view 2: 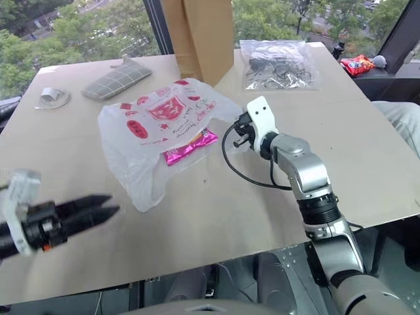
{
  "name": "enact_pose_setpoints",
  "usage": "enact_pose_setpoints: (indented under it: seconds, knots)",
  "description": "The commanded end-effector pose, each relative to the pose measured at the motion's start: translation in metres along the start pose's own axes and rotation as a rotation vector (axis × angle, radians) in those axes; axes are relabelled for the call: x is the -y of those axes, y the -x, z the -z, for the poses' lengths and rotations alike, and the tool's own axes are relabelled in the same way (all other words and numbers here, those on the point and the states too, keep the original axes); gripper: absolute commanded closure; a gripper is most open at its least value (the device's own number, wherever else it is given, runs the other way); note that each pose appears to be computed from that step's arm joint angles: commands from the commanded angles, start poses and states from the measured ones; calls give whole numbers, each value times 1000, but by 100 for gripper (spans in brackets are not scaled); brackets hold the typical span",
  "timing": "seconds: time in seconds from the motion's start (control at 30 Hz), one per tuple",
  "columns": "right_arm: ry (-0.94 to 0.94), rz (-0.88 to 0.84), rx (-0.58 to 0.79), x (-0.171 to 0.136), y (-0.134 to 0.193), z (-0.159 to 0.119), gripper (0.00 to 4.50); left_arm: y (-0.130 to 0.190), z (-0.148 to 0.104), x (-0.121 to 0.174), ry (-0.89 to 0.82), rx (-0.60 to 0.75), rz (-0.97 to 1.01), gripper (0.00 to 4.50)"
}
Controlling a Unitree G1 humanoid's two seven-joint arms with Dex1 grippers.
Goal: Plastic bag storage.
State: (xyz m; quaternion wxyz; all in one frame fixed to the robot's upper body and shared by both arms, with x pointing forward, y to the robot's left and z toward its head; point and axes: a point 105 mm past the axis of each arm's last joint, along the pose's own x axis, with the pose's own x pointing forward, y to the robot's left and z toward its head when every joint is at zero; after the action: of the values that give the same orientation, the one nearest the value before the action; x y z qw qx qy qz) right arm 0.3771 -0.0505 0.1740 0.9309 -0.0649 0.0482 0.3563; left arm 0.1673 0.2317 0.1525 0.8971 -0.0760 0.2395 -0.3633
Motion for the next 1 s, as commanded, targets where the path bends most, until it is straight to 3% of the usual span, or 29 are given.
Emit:
enact_pose_setpoints:
  seconds: [0.03, 0.2, 0.23, 0.33, 0.47, 0.63, 0.87, 1.0]
  knots:
    - [14, -2, 53, 2, 5, -17, 446, -20, -2, 1, -117, 26, -36, 113]
    - [12, 5, 58, 3, 6, -21, 446, -66, -10, -12, -179, 105, -104, 113]
    - [12, 8, 60, 3, 7, -21, 450, -72, -14, -13, -174, 130, -107, 163]
    - [7, 24, 65, 7, 9, -23, 450, -83, -29, -5, -190, 185, -47, 256]
    - [-7, 47, 91, 18, 17, -31, 450, -75, -69, 0, -135, 335, 41, 443]
    - [-104, 43, 216, 35, 35, -65, 450, -48, -130, -2, -60, 553, 114, 443]
    - [-201, 46, 536, 72, 80, -169, 450, -9, -240, -14, 1, 933, 126, 443]
    - [-132, 116, 616, 98, 95, -214, 450, -14, -290, -30, 19, 1039, 78, 443]
